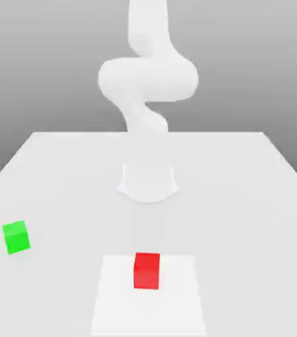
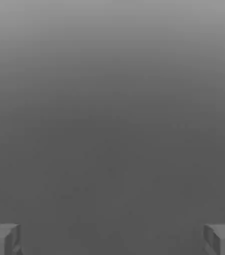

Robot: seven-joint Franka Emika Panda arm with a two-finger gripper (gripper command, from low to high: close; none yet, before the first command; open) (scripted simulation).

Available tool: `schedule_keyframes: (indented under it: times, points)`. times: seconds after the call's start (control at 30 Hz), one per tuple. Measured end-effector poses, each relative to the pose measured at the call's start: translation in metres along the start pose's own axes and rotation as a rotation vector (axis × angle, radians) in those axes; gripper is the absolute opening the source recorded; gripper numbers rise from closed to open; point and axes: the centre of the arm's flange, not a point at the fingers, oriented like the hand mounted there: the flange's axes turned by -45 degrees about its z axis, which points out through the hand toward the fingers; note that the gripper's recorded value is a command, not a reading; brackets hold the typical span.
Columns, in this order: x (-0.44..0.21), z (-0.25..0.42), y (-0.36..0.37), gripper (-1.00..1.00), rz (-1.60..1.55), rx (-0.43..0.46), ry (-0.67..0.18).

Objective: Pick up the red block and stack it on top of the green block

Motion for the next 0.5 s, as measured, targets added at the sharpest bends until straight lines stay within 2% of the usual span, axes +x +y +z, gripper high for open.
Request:
schedule_keyframes:
  times: [0.23, 0.5]
  points:
    - [-0.07, 0.17, 0.008, 0.0, 0.045, 0.039, -0.268]
    - [-0.219, 0.305, 0.009, 0.0, 0.063, -0.01, -0.58]
